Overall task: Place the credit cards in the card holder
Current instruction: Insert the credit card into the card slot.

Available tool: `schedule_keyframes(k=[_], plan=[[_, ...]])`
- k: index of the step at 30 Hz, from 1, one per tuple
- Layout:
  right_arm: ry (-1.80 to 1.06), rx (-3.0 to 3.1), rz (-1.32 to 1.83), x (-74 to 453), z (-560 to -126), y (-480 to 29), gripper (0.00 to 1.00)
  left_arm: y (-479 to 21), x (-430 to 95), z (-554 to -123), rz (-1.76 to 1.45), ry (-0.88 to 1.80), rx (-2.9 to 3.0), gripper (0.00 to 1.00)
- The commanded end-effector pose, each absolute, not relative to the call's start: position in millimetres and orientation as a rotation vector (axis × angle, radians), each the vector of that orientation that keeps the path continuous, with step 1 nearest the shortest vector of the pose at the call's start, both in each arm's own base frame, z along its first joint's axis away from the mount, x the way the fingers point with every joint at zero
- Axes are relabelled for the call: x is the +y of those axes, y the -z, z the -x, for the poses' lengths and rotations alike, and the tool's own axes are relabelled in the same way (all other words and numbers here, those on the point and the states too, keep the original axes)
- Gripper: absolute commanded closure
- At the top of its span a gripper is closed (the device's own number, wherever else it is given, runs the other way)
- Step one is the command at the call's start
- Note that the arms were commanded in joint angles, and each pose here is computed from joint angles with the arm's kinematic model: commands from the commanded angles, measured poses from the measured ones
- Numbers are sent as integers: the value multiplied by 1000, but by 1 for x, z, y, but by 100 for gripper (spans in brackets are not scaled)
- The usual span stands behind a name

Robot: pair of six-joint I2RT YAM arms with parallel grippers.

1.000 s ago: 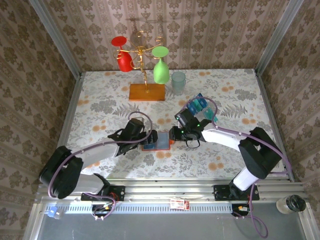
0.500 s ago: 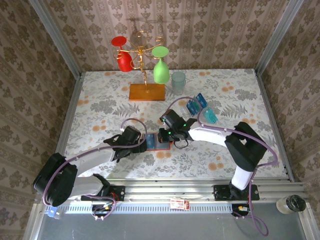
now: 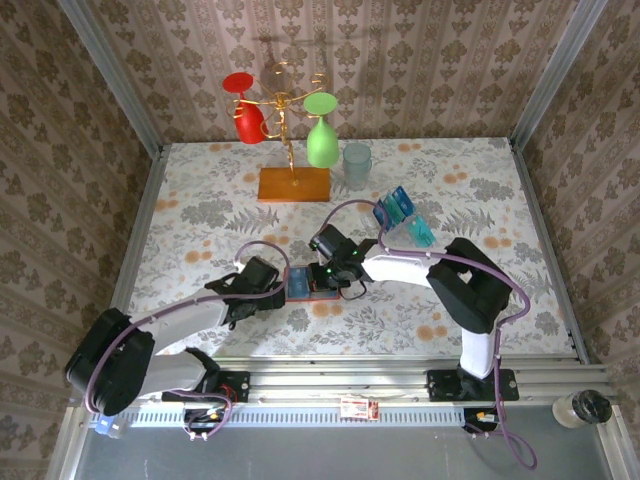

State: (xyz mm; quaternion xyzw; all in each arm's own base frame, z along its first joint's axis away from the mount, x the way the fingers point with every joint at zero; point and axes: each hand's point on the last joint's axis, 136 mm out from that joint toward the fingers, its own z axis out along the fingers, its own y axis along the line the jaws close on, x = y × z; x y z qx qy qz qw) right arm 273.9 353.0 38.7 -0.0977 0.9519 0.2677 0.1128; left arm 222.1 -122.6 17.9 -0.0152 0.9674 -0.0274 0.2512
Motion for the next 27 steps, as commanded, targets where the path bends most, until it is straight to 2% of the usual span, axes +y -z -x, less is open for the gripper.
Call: schedule_keyframes(k=[1,27], plan=[[-815,2797,311,363,-273,-40,100,-10,-117,-220,59,39,2652,0],[-920,2871,349,384,-265,-20,100,11,-127,-217,31,73,2708,0]])
